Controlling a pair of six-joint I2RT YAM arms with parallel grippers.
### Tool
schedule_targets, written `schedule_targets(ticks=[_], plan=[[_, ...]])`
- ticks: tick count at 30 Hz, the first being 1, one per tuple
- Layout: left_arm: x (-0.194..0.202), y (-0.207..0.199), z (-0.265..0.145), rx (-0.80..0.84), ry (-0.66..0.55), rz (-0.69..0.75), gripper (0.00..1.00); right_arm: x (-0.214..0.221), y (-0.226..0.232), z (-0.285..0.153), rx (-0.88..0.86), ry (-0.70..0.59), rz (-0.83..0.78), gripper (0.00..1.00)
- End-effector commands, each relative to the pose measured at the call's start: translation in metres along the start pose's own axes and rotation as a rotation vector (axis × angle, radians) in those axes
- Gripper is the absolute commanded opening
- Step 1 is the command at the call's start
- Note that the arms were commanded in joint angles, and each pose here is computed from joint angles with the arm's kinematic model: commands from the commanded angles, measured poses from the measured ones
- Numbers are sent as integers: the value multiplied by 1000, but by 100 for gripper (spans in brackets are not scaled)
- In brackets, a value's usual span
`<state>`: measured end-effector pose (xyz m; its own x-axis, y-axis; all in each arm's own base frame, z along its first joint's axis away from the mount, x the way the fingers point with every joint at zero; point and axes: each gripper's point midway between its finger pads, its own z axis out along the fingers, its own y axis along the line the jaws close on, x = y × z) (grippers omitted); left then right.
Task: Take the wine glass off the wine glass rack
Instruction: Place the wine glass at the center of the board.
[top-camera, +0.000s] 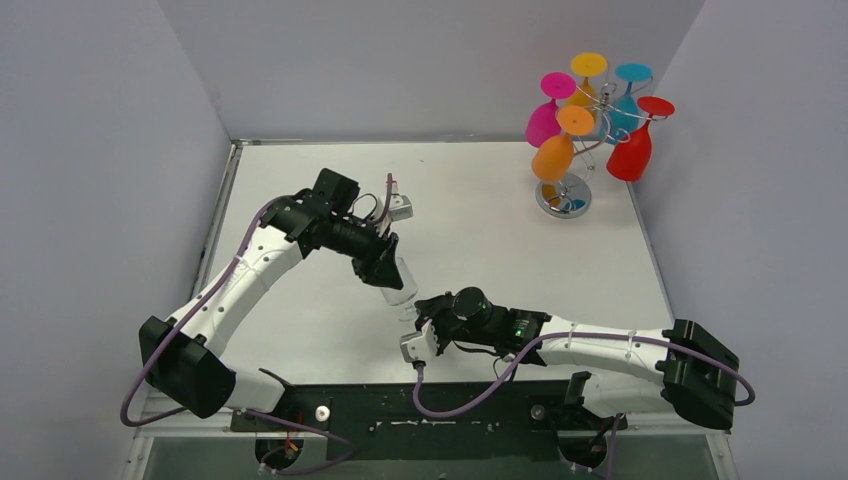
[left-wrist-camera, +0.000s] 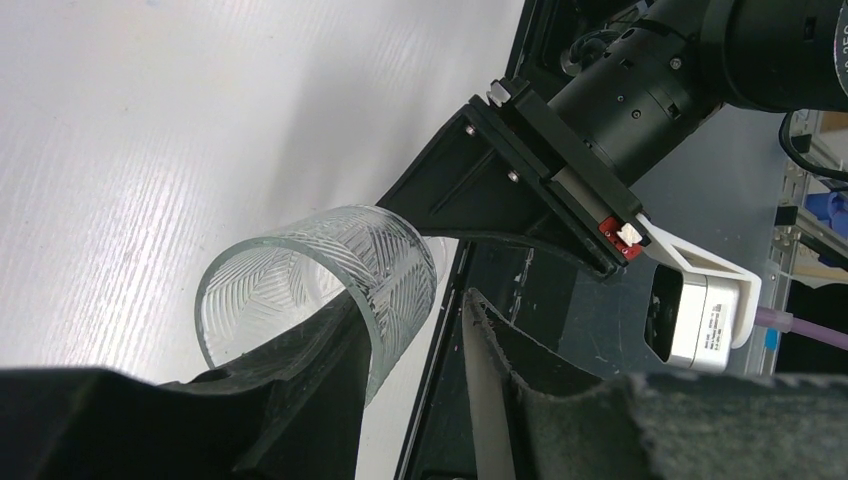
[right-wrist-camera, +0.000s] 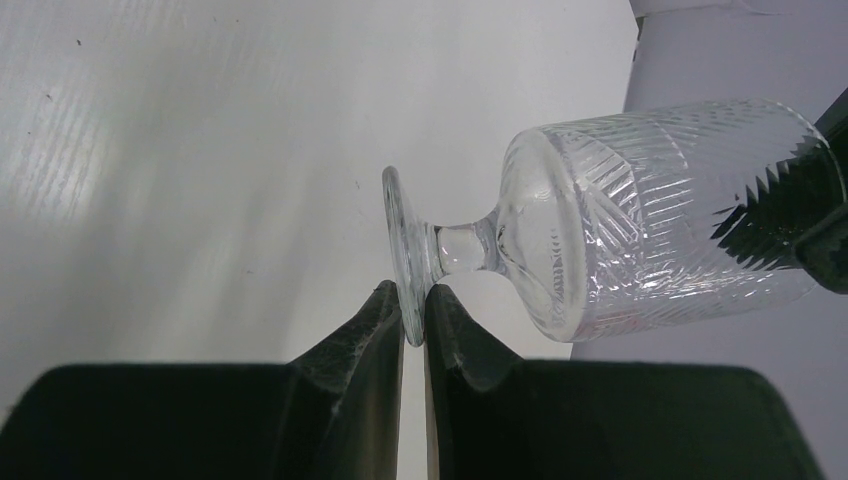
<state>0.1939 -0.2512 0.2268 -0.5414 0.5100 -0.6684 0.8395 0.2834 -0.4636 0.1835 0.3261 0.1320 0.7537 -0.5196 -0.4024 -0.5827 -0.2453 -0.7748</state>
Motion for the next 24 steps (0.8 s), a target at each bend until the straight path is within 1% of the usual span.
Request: schedule_targets(ticks=[1, 3, 5, 8, 11, 16, 21, 24], plan=[[-1, -25, -5, 69, 9, 2, 35, -11, -50, -6, 194, -23, -29, 0], [2, -25, -4, 70, 13, -4, 33, -10, -51, -6, 206, -19, -26, 0], [6, -25, -1, 73, 23, -10, 28, -9, -54, -6, 224, -15, -26, 0], [9, -25, 3, 77, 33, -20, 24, -9, -56, -6, 234, -10, -29, 0], [8, -22, 4, 62, 33, -21, 24, -9, -57, -6, 239, -10, -35, 0], [9, -18, 6, 54, 40, -29, 31, -9, -56, -6, 229, -10, -54, 0], [8, -15, 8, 53, 43, -25, 34, -9, -55, -6, 226, -10, -56, 0], [9, -14, 8, 49, 46, -28, 40, -8, -54, -8, 229, -9, -56, 0]])
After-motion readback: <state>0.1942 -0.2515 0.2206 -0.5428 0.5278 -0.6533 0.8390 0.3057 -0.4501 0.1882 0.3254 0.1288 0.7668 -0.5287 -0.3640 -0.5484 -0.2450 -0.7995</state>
